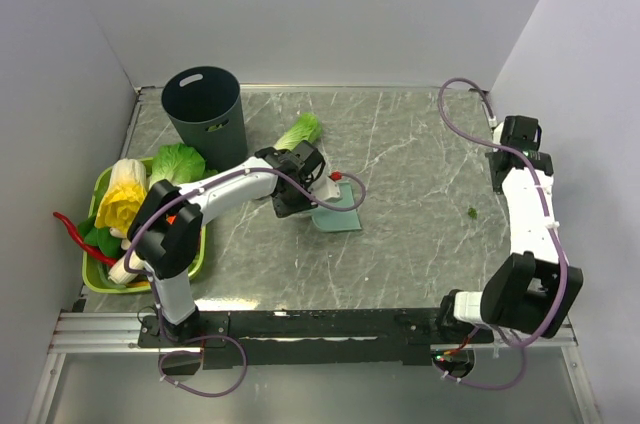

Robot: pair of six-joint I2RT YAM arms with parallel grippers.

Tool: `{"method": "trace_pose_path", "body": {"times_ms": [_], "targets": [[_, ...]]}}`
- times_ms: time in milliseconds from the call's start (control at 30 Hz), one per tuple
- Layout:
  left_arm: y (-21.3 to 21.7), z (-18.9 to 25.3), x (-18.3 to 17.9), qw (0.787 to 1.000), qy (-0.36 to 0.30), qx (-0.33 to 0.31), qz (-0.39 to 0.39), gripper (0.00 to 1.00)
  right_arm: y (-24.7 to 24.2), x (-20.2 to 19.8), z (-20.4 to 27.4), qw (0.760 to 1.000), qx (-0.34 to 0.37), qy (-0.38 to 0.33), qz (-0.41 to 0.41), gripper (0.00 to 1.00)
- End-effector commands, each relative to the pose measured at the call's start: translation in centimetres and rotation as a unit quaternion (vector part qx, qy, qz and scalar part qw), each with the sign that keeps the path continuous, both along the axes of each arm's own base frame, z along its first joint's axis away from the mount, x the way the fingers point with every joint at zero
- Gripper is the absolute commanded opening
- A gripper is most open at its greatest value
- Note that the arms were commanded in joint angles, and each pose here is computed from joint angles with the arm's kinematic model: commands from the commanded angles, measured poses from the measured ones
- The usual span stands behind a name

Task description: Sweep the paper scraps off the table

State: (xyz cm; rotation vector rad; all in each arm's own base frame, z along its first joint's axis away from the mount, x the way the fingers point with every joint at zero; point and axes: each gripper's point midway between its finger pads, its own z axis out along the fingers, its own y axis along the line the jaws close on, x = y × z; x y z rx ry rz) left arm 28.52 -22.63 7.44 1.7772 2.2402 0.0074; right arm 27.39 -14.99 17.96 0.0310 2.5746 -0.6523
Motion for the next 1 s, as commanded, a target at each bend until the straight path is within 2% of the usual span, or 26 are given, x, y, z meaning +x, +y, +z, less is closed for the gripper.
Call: {"method": "trace_pose_path", "body": {"times_ms": [0, 267, 433, 567, 633, 967], "targets": [[-0.3, 0.2, -0.5, 1.000, 0.012, -0.003, -0.025, 0.01, -0.5, 2.0, -0.4, 1.000, -0.009, -0.004, 0.029, 0.00], [1.1, -0.8, -2.0, 0.998, 0.046, 0.028, -0.022, 0.01, 4.3, 2.0, -3.3, 0.992, 0.119, 0.027, 0.015, 0.00], [1.5, -1.3, -2.5, 0.997, 0.056, 0.038, -0.022, 0.01, 11.6, 2.1, -2.9, 0.977, 0.193, 0.023, 0.085, 0.00], [2.0, -1.6, -2.2, 0.997, 0.051, 0.053, -0.017, 0.01, 19.0, 0.7, -0.7, 0.942, 0.278, 0.026, 0.187, 0.00], [1.9, -1.6, -2.0, 0.997, 0.046, 0.053, -0.016, 0.01, 20.2, 0.2, 0.3, 0.935, 0.287, 0.021, 0.208, 0.00], [2.2, -1.5, -1.9, 0.997, 0.049, 0.065, -0.018, 0.01, 17.6, 3.8, 2.6, 0.956, 0.239, -0.045, 0.163, 0.00]]}}
